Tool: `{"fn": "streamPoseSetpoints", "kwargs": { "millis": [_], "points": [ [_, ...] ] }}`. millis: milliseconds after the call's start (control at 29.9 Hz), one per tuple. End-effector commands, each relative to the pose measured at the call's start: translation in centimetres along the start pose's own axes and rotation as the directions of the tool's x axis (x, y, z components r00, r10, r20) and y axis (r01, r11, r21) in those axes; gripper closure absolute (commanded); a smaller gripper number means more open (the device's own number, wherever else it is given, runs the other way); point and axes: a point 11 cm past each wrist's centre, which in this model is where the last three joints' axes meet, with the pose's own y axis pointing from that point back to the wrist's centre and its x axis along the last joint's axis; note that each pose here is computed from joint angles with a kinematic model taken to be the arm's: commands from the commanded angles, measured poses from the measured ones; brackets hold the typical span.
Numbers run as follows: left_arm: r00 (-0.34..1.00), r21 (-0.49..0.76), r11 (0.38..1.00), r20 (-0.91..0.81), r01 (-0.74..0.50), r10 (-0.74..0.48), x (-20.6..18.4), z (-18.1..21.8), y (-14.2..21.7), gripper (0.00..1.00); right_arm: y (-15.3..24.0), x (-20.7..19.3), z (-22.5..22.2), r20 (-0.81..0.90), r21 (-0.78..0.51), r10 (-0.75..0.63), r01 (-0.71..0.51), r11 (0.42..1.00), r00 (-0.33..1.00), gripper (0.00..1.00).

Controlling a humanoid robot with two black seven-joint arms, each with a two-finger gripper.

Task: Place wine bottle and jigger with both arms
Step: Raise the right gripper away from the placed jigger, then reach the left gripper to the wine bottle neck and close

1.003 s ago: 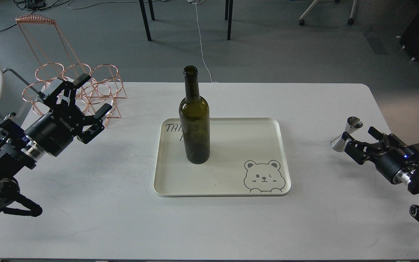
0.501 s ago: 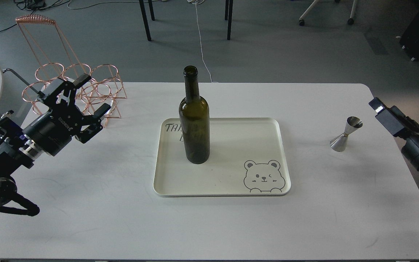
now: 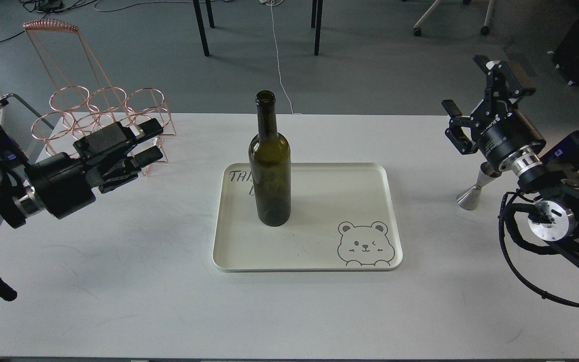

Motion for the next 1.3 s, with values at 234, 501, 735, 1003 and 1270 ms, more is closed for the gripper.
{"fn": "streamPoseSetpoints", "kwargs": {
  "millis": [234,501,735,1003,1270],
  "points": [
    [0.64,-0.096,0.995,0.767,0.038,0.05,-3.0,1.2,-6.6,0.01,0.2,-0.9,4.3,0.081,-0.053,0.002,0.002,0.999,0.997,0.02],
    [0.592,-0.106,0.994,0.803,0.024,0.071,-1.7,1.1,-9.8,0.01,0.8,-0.4,4.9,0.082,-0.068,0.014,-0.009,0.998,0.997,0.01],
    [0.573,-0.09,0.992,0.819,0.091,0.022,-2.1,1.1,-12.2,0.01,1.1,-0.2,5.2,0.082,-0.076,0.021,-0.015,0.997,0.996,0.01],
    [0.579,-0.088,0.991,0.815,0.096,0.016,-1.9,1.4,-13.9,0.02,1.1,-0.2,5.2,0.082,-0.076,0.021,-0.015,0.997,0.996,0.01],
    [0.581,-0.07,0.99,0.814,0.12,-0.012,-1.8,1.7,-14.3,0.12,1.1,-0.2,5.2,0.082,-0.076,0.021,-0.015,0.997,0.996,0.01]
  ]
}}
